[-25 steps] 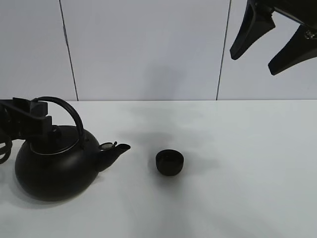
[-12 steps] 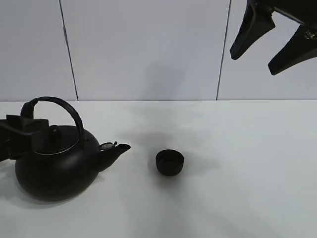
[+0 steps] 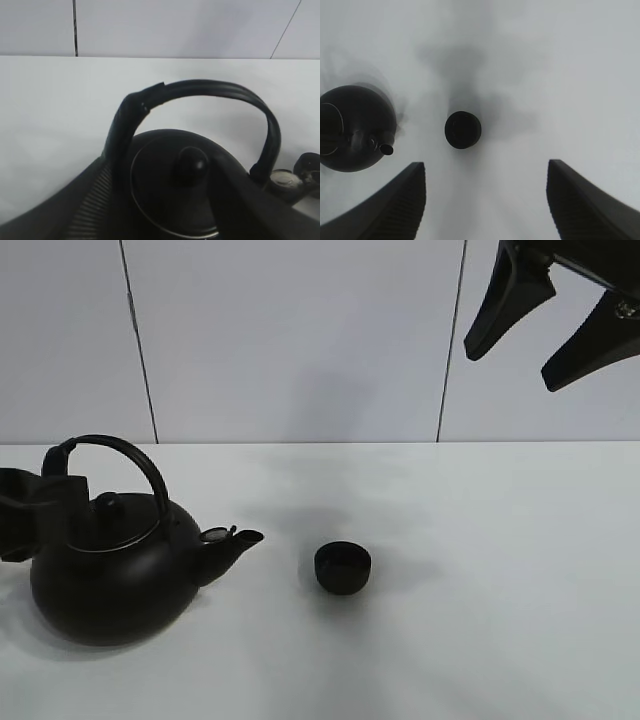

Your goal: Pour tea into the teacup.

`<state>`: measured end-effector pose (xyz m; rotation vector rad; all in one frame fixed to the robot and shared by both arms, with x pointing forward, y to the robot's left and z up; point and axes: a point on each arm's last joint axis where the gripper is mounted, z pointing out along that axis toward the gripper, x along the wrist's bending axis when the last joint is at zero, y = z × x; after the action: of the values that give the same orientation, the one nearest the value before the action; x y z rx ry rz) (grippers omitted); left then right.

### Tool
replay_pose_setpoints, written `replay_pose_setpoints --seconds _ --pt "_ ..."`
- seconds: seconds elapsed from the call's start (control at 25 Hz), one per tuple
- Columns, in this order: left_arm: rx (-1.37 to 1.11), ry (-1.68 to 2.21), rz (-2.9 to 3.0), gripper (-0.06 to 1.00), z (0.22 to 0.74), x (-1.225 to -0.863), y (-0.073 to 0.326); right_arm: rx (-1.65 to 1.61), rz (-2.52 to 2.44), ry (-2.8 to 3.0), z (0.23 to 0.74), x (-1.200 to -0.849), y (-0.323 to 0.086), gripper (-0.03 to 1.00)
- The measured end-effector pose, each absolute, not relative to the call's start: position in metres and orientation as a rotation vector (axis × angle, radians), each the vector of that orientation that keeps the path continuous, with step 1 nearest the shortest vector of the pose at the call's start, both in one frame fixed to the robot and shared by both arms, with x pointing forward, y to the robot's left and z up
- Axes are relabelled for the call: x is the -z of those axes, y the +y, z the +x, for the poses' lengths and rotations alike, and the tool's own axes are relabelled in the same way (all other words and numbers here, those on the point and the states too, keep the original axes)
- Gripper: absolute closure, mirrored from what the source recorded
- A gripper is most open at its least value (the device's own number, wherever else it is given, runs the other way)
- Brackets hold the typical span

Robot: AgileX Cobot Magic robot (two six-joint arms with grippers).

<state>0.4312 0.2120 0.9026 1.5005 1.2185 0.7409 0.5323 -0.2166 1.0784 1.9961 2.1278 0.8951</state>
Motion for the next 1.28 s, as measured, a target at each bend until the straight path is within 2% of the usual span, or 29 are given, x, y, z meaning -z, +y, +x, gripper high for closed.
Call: replay_pose_setpoints --seconds 0.6,0.96,1.28 --pt "-0.792 1.114 1.342 0.53 0.422 -0.945 0.217 -0.895 1.996 2.128 0.532 -1.078 -0.217 0.49" --pt "-0.664 1.109 1.585 0.53 0.475 -0.998 0.176 -0.895 1.996 2.128 0.532 -1.078 -0.217 0.49" --pt "-0.498 1.287 1.731 0.53 0.505 -1.051 0.157 -0.897 1.995 2.126 0.533 -1.078 -0.217 0.49"
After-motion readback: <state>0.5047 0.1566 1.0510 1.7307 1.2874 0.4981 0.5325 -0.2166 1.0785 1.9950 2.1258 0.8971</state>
